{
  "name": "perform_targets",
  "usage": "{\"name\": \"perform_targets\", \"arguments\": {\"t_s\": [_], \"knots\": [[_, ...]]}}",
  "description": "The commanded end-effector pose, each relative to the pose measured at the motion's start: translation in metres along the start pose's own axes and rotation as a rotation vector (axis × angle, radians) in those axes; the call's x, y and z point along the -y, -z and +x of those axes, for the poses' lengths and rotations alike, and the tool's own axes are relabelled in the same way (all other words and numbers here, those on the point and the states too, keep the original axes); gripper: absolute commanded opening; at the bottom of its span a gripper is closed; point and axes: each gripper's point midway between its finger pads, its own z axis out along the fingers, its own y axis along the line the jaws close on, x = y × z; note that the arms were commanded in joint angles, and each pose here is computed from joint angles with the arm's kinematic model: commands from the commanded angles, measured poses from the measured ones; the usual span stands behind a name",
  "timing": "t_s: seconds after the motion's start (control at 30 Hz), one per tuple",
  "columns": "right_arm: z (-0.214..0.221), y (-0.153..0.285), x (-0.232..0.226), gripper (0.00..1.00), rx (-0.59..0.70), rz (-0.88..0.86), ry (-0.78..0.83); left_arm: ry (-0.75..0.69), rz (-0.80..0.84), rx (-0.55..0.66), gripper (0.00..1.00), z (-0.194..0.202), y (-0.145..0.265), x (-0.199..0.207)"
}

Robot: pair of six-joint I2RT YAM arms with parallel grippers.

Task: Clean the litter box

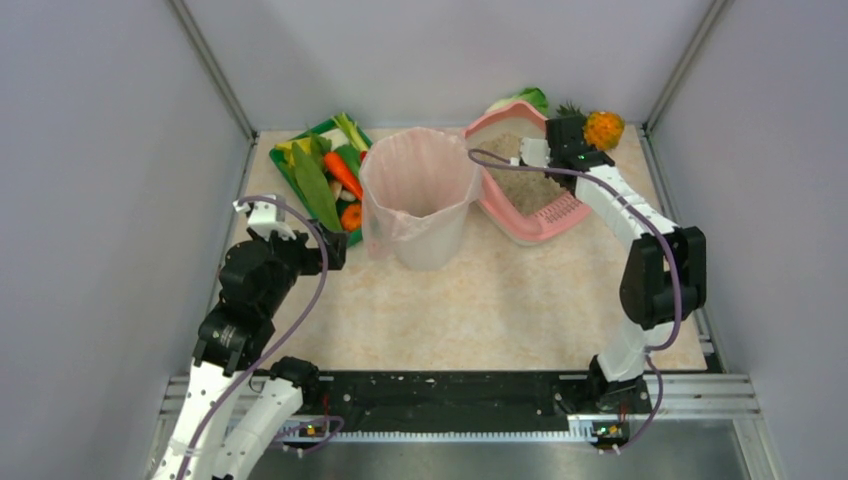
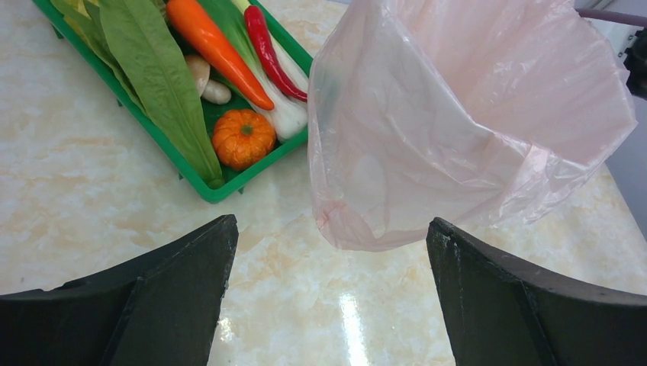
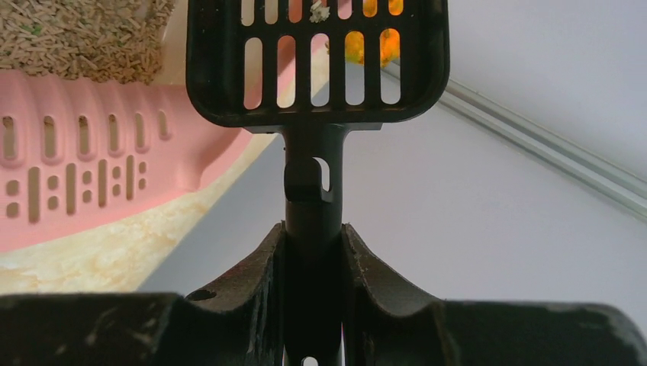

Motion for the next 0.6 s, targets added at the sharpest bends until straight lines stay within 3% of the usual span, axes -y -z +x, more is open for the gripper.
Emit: {"name": "perform_targets", "arguments": {"t_s": [0.0,0.57], "knots": [[-0.002,-0.011,0.003,0.0,-0.019,-0.006,0.049,-0.013,-0.001,0.033,0.99,-0.008,-0.001,0.0],[-0.017,-0.025,-0.011,0.0,-0.054,-0.048,0.174,-0.059,-0.018,0.026,0.99,-0.004,0.001,-0.006]]}}
